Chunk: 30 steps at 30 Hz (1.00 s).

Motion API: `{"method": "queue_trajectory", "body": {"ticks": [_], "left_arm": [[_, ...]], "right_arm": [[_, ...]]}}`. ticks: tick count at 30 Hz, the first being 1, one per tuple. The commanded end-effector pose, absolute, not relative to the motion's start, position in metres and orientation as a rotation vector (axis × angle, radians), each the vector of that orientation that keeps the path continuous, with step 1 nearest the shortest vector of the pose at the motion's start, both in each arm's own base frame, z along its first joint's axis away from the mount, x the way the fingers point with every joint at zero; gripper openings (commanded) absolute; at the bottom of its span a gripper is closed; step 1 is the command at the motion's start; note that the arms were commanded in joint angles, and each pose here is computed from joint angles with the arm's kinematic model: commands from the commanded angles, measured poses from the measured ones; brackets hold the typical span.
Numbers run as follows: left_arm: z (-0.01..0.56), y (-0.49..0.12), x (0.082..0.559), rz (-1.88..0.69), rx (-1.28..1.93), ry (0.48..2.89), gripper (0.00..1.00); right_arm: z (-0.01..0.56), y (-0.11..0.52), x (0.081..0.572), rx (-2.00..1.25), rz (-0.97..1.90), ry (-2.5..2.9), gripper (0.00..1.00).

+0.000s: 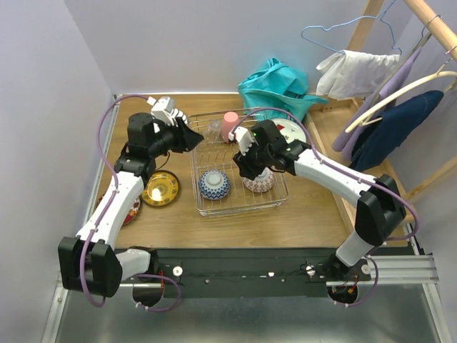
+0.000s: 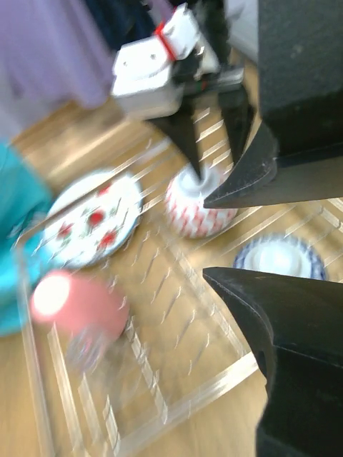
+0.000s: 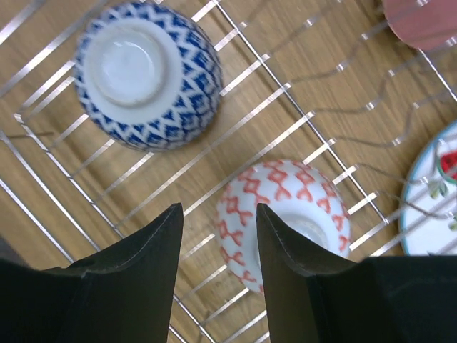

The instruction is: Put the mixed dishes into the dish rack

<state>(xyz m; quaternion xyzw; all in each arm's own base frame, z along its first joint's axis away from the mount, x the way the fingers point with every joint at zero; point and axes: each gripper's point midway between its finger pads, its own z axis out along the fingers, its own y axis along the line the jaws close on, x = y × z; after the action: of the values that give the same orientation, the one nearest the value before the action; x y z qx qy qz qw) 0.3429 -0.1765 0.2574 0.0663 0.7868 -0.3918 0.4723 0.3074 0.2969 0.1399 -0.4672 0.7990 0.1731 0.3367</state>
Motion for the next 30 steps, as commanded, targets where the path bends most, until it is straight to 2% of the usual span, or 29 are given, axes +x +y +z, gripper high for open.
{"method": "queue_trajectory", "body": {"ticks": [1,2,4,5,11,18,30], "left_arm": [[0.224,-0.115,0.359,-0.577,0.086,2.067,0.45],[0.214,-0.106,0.357,-0.545,0.051,2.116,0.39],[0.203,-0.101,0.353,-0.540,0.030,2.149,0.23],[0.200,-0.100,0.351,-0.543,0.023,2.157,0.01],[0.190,-0.093,0.338,-0.545,-0.035,2.165,0.00],[0.184,-0.074,0.330,-0.505,-0.090,2.165,0.00],[0.180,-0.070,0.333,-0.533,-0.142,2.143,0.00]], "right_arm": [[0.151,0.340,0.306,-1.239,0.689,2.039,0.50],[0.163,0.352,0.312,-1.230,0.727,2.002,0.49],[0.152,0.365,0.318,-1.229,0.773,2.030,0.42],[0.165,0.375,0.326,-1.221,0.789,2.001,0.39],[0.141,0.404,0.326,-1.306,0.843,2.047,0.01],[0.109,0.412,0.295,-1.520,0.788,2.043,0.00],[0.079,0.357,0.284,-1.621,0.519,2.153,0.00]]}}
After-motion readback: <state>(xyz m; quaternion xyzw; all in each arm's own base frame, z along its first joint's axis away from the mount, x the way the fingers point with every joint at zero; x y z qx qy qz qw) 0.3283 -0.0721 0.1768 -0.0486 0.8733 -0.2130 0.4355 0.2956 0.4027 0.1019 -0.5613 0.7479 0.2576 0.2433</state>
